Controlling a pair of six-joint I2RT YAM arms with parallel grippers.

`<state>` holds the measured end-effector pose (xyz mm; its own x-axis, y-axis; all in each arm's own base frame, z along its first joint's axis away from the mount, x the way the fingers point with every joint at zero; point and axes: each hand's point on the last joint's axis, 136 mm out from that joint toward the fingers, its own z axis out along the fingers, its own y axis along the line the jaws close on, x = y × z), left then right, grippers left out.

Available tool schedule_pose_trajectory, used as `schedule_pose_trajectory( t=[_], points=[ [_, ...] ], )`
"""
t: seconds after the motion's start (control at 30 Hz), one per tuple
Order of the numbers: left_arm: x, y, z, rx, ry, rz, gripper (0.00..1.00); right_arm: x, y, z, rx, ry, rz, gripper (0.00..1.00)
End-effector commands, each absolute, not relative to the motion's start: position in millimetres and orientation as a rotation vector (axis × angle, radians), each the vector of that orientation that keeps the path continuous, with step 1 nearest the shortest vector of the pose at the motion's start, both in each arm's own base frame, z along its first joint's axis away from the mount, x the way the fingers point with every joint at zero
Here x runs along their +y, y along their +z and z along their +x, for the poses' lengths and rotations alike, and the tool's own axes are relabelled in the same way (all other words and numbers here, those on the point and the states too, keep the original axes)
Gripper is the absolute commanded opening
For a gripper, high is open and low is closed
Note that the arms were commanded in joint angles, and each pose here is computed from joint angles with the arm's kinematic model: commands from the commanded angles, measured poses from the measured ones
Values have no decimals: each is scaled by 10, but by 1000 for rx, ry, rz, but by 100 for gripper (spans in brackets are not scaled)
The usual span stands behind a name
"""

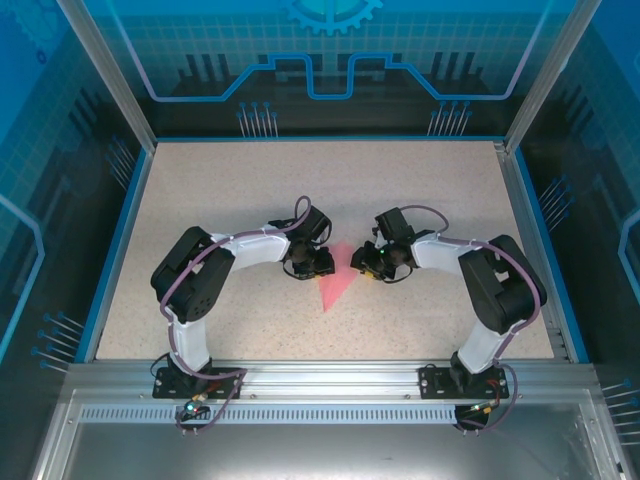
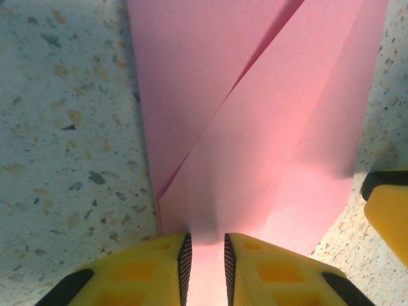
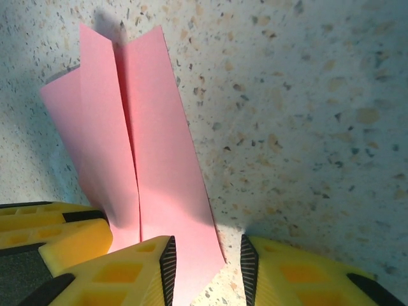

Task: Fold a paper plane with a square sheet of paper (pick it up from the middle)
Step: Turn over the paper at the center of the table.

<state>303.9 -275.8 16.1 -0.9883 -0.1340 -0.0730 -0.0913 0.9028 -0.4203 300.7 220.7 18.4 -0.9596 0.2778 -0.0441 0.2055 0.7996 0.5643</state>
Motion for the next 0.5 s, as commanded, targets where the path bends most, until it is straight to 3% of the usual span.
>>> schedule_pose_trajectory(
  t=[0.0,0.47],
  points=[
    [-2724,85,2935,3005,-617,-171,24,2281,171,3074,2847,934,371,34],
    [-2748,83,2933,3011,-628,-170,24,2425,122,2932,2872,982,336,30]
  ],
)
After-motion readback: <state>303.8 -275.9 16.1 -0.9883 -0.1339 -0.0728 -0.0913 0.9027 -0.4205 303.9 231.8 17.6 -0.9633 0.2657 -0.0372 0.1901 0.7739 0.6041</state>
